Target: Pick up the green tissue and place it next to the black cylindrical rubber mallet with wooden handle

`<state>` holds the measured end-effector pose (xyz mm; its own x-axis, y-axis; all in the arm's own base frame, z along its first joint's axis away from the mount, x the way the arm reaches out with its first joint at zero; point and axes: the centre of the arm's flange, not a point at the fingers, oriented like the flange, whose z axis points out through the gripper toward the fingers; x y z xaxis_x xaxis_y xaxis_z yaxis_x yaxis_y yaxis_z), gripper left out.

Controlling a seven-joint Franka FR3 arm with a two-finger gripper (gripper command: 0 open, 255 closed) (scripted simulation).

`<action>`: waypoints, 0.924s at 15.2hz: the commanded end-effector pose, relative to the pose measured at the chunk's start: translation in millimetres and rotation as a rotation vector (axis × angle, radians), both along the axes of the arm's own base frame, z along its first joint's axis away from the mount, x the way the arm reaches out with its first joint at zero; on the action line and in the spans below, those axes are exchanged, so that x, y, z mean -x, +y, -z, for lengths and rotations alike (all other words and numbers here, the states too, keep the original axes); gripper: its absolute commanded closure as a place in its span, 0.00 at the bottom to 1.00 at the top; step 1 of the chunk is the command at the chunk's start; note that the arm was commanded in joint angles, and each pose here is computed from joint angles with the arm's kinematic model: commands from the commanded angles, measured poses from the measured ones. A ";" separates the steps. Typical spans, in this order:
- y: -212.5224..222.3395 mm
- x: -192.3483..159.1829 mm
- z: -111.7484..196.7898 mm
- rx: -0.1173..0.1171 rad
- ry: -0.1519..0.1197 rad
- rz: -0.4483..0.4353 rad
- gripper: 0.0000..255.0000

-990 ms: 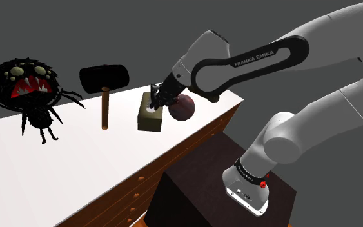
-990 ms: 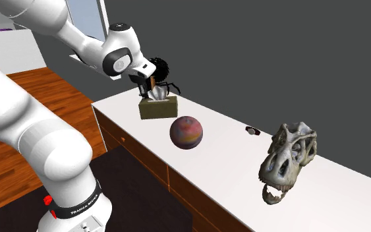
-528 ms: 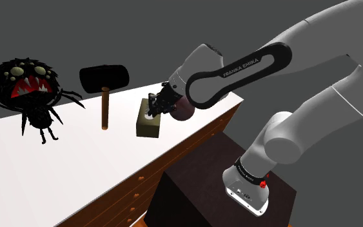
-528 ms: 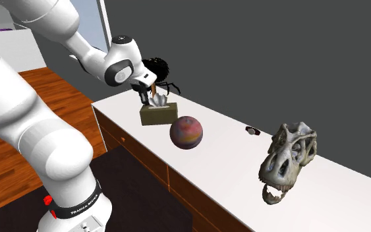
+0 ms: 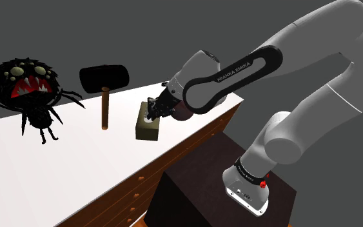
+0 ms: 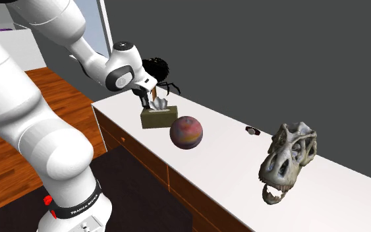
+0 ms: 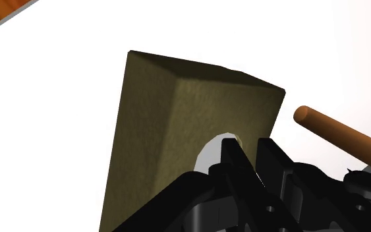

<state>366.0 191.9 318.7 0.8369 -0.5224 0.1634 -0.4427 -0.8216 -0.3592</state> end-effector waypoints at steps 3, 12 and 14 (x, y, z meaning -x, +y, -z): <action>0.0 0.0 0.1 0.000 0.000 0.000 1.00; -9.0 12.8 -36.3 0.000 0.000 0.000 0.00; -11.4 16.1 -45.8 0.000 0.000 0.000 0.00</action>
